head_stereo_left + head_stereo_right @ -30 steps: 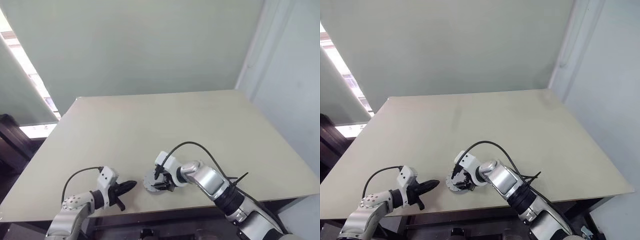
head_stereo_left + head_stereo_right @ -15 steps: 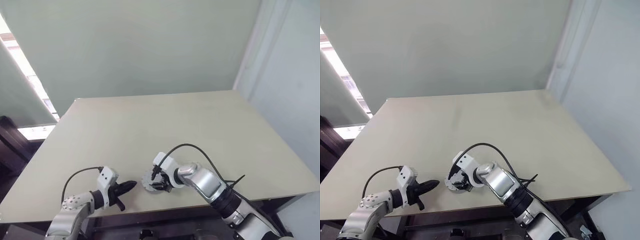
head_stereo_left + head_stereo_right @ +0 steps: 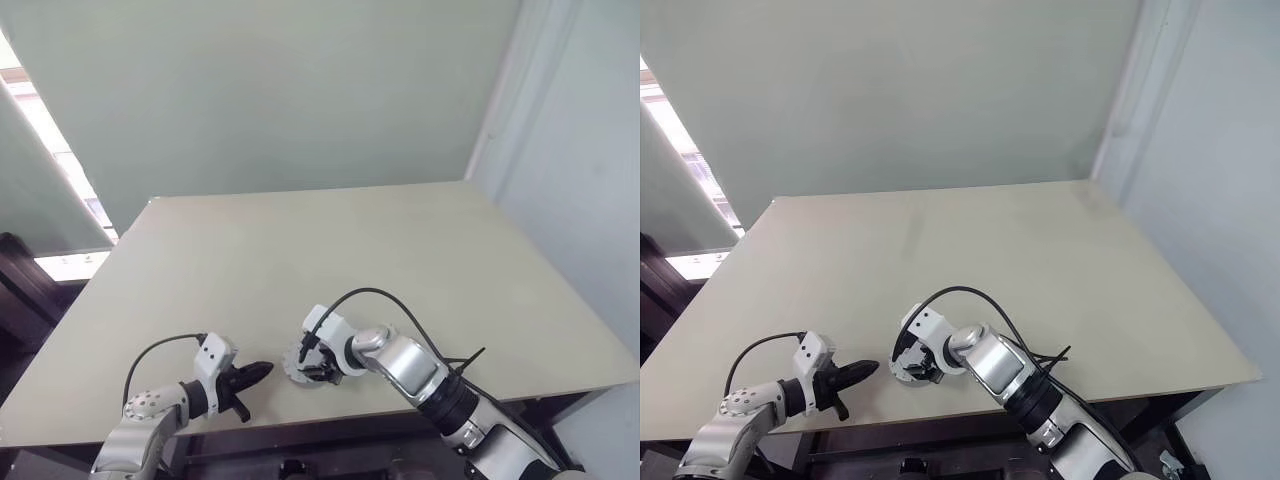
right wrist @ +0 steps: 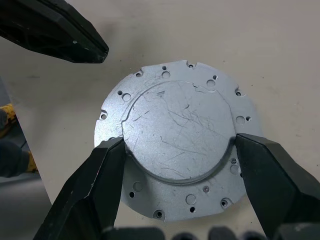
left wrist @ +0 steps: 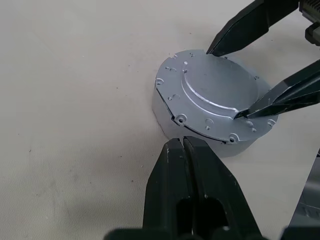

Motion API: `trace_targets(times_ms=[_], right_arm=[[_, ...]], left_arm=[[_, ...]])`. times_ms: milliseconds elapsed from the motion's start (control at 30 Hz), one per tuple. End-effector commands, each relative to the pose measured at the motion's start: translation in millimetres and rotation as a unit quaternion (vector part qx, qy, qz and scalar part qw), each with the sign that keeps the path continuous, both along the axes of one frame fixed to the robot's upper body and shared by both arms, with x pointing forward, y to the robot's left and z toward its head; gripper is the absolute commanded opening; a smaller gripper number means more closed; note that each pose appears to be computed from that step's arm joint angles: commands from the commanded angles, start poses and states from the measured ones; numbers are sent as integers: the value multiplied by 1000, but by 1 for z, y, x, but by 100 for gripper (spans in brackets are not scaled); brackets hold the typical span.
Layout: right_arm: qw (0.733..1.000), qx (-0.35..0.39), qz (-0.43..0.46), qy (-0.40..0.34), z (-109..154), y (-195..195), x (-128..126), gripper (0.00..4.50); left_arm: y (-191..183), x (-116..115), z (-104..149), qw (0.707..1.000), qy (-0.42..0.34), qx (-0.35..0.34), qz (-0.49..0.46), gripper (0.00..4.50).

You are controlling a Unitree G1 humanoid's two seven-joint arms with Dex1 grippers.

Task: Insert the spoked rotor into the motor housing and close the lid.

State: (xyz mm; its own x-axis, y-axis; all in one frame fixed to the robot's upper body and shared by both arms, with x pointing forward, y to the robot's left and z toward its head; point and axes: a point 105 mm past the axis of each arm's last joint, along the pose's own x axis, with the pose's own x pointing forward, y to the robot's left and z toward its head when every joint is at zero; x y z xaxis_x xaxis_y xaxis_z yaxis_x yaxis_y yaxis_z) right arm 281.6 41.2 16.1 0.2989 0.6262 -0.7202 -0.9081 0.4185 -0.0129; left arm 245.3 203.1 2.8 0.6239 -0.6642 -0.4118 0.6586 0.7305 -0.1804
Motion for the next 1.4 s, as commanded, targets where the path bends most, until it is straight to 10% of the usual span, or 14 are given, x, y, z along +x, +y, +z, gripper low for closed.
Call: trace_targets(times_ms=[33, 767, 900, 1400], right_arm=[[999, -35, -23, 26, -19, -12, 0, 324], [992, 101, 77, -10, 31, -3, 9, 324], [991, 107, 81, -17, 32, 2, 8, 445], [986, 130, 104, -25, 40, 0, 14, 445]], left_arm=[[-4, 4, 11, 1000, -24, 4, -15, 0], [-4, 7, 13, 999, -30, 6, -14, 0], [-4, 7, 13, 999, -30, 6, -14, 0], [-5, 7, 13, 999, -31, 7, -17, 0]])
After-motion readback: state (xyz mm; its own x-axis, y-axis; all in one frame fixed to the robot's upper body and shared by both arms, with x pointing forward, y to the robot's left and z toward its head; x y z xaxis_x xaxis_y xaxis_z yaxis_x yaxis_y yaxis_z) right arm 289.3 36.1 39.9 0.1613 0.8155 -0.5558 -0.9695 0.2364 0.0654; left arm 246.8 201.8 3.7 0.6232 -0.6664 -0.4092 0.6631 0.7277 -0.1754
